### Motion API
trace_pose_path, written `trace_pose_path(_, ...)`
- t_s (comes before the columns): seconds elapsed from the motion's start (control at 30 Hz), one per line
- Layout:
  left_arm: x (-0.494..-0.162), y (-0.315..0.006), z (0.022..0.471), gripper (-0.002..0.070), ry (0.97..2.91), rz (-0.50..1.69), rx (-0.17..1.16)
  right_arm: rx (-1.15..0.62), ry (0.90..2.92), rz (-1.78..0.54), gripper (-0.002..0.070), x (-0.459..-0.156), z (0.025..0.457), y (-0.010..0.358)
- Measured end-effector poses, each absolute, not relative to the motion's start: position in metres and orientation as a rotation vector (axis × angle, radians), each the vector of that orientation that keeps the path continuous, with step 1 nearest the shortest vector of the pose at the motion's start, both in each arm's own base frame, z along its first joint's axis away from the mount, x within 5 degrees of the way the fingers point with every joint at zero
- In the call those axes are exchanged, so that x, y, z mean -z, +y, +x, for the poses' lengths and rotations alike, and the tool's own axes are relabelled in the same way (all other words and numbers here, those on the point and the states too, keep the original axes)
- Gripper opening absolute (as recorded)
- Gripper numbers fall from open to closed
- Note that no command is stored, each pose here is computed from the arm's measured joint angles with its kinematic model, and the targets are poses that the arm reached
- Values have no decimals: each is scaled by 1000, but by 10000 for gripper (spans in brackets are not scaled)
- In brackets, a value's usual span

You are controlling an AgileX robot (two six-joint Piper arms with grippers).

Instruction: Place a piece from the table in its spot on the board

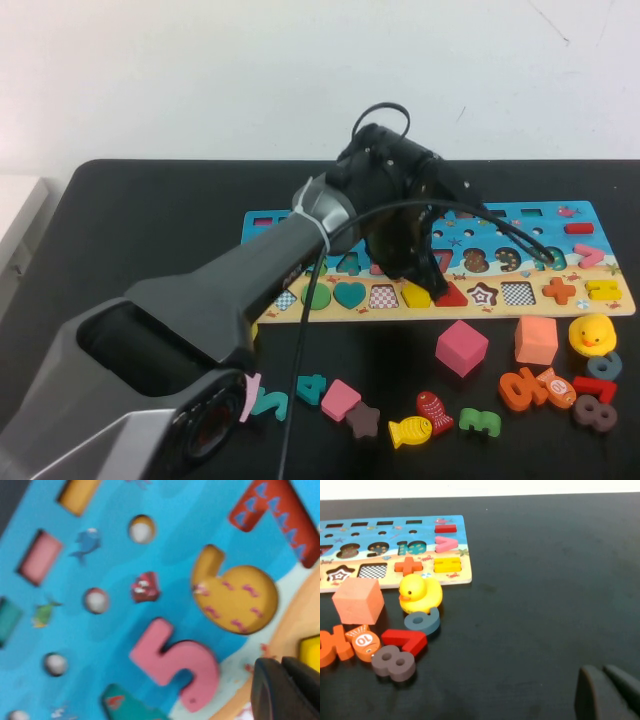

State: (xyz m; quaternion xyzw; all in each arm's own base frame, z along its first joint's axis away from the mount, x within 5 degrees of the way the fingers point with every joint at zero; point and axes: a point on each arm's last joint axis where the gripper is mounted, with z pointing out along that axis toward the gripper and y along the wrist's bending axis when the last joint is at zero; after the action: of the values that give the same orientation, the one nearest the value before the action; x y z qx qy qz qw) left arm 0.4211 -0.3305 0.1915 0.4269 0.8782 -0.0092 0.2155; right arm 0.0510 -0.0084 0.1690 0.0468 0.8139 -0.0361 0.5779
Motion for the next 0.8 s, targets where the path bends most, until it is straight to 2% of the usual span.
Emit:
trace_pose_path(0.37,-295,-313,402,-1,2253,1108,52,85,1904,109,18,-169,51,-8)
trace_pose_path(0.6,-328,-291,354,-1,2191,1174,223,85,1904,109,19,-169,51,-8)
trace_pose_path(0.8,-346,-244,294,-1,2075,1062,292,85,1904,109,19,-169,51,-8)
